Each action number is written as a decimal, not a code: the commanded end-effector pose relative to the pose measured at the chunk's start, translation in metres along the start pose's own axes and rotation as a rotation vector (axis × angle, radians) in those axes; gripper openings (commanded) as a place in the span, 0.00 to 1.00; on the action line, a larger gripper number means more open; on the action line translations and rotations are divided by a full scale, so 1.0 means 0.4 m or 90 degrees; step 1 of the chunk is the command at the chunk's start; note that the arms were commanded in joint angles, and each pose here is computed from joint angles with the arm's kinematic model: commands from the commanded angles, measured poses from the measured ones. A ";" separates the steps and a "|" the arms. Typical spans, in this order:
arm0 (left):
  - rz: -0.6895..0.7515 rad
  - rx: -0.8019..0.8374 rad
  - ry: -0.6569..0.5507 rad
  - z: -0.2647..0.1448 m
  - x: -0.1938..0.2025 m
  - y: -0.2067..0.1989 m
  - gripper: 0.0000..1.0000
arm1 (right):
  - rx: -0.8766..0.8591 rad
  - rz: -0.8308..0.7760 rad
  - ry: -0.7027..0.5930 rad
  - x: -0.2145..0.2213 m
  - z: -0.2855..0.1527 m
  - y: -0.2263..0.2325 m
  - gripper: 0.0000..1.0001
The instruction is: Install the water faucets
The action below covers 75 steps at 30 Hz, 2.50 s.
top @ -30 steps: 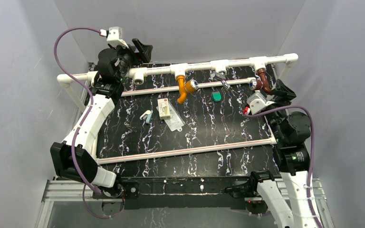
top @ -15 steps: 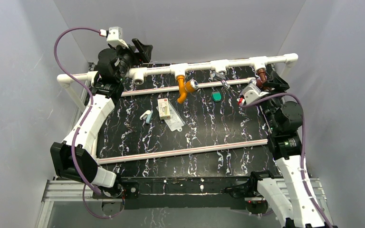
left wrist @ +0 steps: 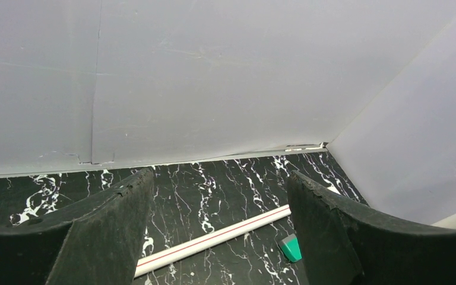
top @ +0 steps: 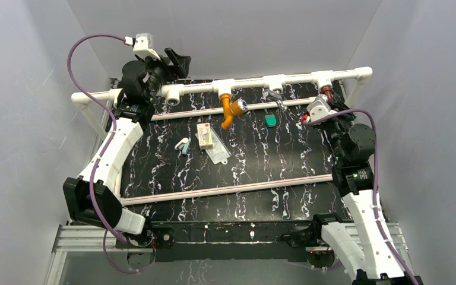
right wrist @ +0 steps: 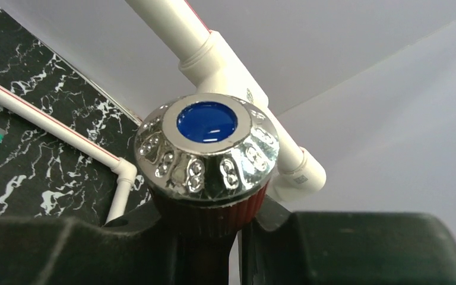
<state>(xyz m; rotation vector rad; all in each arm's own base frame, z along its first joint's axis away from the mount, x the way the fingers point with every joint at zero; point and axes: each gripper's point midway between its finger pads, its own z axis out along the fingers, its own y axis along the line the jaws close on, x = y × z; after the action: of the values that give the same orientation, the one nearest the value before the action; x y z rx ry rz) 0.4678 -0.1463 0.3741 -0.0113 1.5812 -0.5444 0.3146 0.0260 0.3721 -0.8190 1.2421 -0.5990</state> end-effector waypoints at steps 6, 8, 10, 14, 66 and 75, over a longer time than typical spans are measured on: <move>-0.046 -0.120 0.348 -0.084 0.447 0.158 0.79 | 0.082 0.323 -0.066 -0.056 -0.040 -0.027 0.01; -0.045 -0.121 0.348 -0.085 0.448 0.159 0.79 | 0.085 0.398 -0.075 -0.068 -0.042 -0.028 0.01; -0.046 -0.122 0.348 -0.085 0.449 0.160 0.79 | 0.104 0.483 -0.068 -0.072 -0.041 -0.042 0.01; -0.044 -0.125 0.349 -0.086 0.449 0.162 0.79 | 0.118 0.653 -0.088 -0.102 -0.036 -0.056 0.01; -0.044 -0.125 0.347 -0.086 0.447 0.163 0.79 | 0.115 1.739 -0.099 -0.180 -0.056 -0.048 0.47; -0.041 -0.129 0.348 -0.088 0.448 0.166 0.79 | 0.034 1.629 -0.034 -0.201 -0.092 0.015 0.83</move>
<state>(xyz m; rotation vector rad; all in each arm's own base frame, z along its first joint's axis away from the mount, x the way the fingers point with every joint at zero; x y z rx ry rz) 0.4650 -0.1478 0.3739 -0.0040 1.5852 -0.5606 0.2772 0.0752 0.3950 1.2125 1.1434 1.4418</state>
